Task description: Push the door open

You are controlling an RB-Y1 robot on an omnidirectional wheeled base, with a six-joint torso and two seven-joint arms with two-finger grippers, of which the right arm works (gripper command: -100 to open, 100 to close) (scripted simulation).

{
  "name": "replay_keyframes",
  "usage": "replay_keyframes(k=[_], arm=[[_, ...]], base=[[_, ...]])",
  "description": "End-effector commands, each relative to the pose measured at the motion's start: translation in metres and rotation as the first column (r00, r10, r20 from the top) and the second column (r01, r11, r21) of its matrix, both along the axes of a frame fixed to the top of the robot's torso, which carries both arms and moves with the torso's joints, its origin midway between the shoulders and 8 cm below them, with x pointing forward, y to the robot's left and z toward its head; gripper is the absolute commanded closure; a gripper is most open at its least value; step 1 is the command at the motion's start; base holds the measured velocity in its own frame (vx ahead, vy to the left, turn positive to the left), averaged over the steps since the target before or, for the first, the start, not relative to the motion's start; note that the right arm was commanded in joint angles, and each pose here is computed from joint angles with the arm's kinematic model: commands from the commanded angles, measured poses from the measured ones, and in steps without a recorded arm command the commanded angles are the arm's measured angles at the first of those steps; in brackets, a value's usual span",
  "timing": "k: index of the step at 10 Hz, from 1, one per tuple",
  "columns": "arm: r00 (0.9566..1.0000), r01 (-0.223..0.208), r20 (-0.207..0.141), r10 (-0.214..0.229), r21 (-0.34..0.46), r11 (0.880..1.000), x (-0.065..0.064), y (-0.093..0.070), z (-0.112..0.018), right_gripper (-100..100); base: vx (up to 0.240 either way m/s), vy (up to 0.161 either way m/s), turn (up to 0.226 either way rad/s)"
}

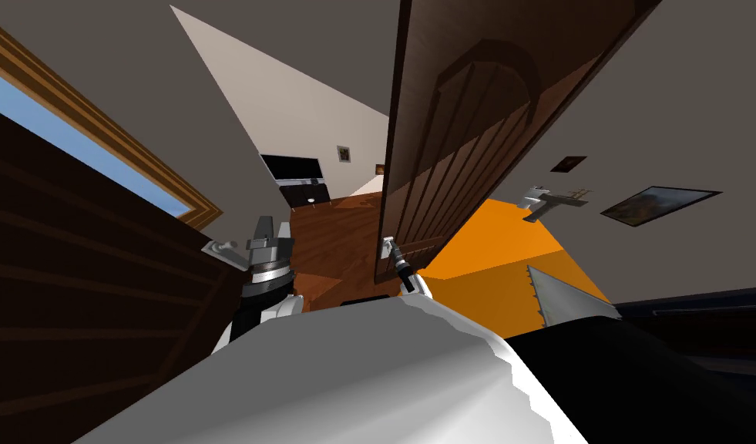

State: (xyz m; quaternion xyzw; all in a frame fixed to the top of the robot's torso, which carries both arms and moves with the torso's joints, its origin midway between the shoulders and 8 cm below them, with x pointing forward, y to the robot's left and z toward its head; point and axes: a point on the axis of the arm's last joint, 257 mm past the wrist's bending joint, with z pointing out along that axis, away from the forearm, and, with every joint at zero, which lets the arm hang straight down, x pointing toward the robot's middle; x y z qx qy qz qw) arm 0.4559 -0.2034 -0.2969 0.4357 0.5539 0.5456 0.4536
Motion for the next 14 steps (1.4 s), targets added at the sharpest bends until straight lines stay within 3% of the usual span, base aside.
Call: replay_keyframes(k=[1, 2, 7, 14], arm=[[1.0, 0.0, 0.0, 0.0, 0.0, 1.0, 0.0, 0.0, 0.0, -100], [1.0, 0.0, 0.0, 0.0, 0.0, 1.0, 0.0, 0.0, 0.0, 100], [1.0, 0.0, 0.0, 0.0, 0.0, 1.0, 0.0, 0.0, 0.0, 100], [0.9972, 0.075, 0.0, -0.075, -0.06, 0.995, 0.008, -0.05, -0.001, 100]], base=[[0.077, 0.026, 0.004], [-0.01, -0.003, -0.005], [-0.015, -0.005, 0.001], [0.151, 0.079, -0.05]])
